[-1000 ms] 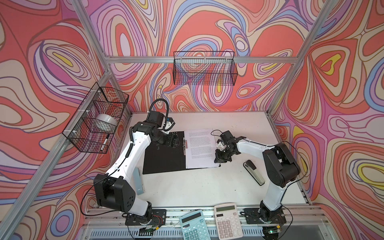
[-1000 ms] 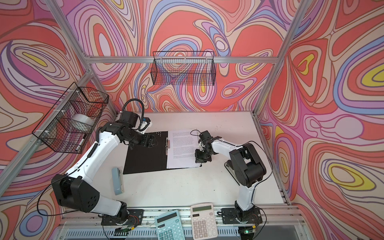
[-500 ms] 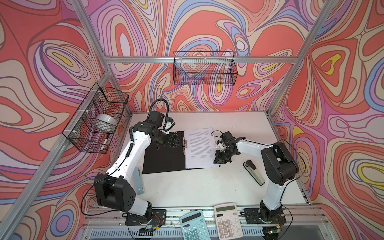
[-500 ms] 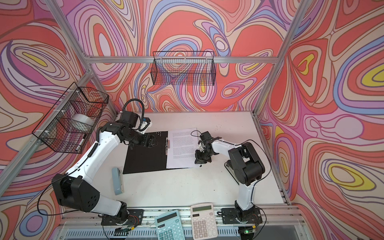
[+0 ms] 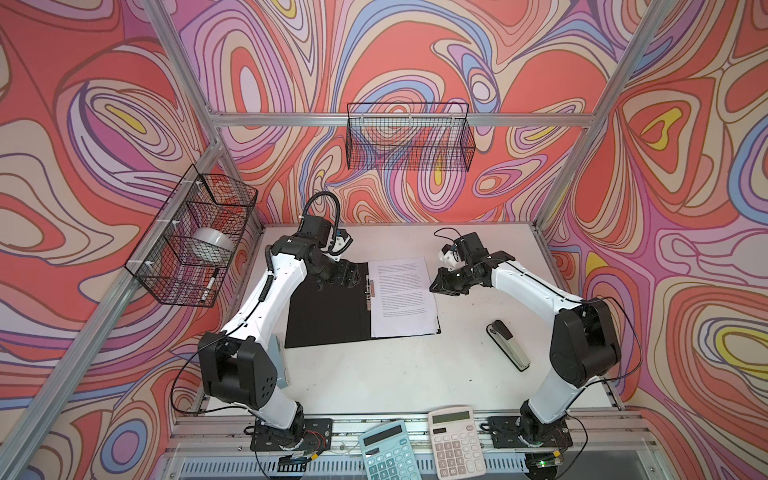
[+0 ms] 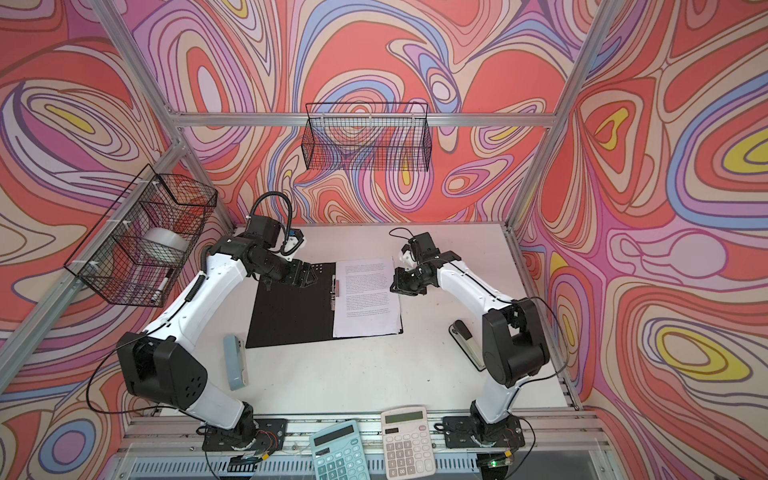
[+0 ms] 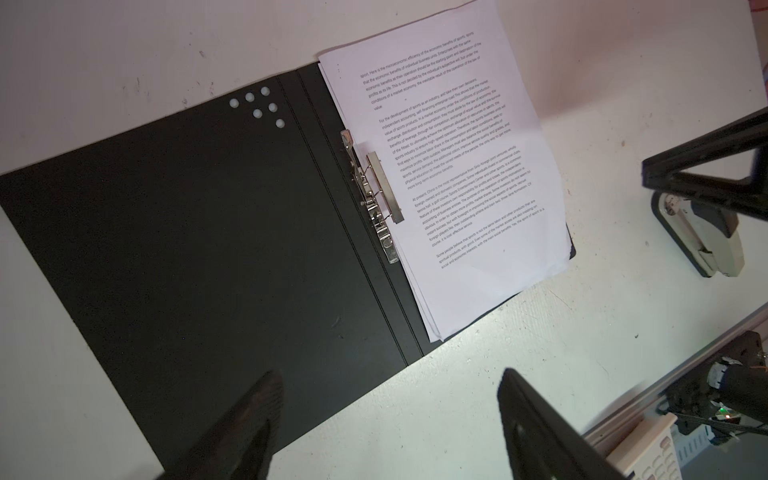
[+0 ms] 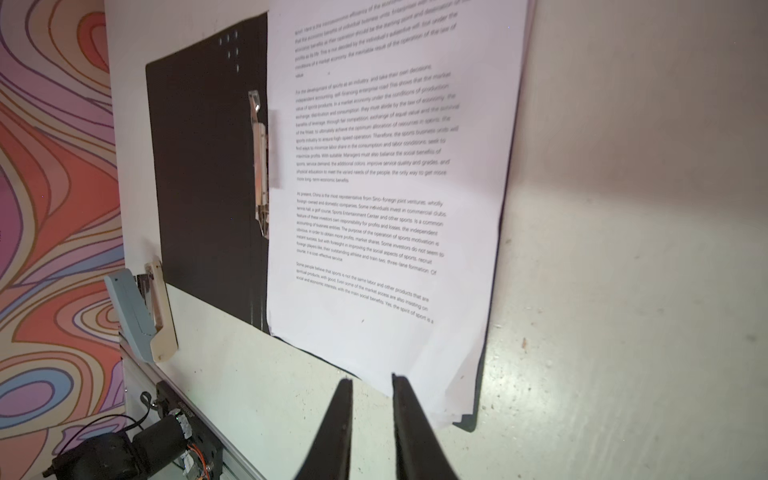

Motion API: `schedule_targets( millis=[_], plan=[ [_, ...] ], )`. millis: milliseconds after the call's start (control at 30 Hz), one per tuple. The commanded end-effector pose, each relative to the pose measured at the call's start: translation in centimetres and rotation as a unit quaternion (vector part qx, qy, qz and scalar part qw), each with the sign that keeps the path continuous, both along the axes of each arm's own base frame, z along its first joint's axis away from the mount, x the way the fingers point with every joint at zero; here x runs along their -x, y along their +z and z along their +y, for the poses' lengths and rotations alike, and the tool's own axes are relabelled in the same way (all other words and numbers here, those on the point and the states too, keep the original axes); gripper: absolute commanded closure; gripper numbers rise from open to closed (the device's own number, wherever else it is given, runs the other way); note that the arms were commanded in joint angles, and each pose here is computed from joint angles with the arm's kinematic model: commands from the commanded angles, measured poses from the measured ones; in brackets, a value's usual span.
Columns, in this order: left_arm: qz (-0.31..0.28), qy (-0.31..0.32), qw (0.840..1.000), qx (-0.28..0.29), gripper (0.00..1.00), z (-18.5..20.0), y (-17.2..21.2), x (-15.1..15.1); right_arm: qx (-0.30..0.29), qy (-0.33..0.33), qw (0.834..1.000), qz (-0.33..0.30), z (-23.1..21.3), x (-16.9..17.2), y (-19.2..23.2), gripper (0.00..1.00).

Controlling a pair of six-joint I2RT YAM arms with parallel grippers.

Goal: Put the files into the folder
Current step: 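Raise the right gripper away from the folder while the left gripper shifts near the clip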

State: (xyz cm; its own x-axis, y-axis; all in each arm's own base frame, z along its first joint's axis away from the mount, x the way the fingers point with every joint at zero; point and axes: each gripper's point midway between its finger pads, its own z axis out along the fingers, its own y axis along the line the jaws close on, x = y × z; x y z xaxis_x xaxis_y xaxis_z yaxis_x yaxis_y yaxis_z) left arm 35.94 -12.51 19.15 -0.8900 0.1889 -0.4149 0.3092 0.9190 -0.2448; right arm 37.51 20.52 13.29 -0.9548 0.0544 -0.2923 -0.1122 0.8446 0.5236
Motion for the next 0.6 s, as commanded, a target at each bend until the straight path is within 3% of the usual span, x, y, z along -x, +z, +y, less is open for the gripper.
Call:
schedule_targets(
  millis=[0,267,567],
  plan=[
    [0.011,0.010,1.000,-0.010,0.19,0.5,-2.9,-0.7,0.006,-0.015,1.000,-0.002,-1.0,-1.3,-1.0,0.81],
    [0.036,0.022,0.999,0.006,0.20,0.0,-6.0,-1.0,-0.032,-0.030,0.999,0.030,-0.2,-3.3,-4.9,0.84],
    [0.082,0.033,0.996,0.028,0.23,-0.9,-9.8,-1.4,-0.018,-0.046,0.998,0.049,-0.9,-2.9,-7.8,0.85]
  ],
)
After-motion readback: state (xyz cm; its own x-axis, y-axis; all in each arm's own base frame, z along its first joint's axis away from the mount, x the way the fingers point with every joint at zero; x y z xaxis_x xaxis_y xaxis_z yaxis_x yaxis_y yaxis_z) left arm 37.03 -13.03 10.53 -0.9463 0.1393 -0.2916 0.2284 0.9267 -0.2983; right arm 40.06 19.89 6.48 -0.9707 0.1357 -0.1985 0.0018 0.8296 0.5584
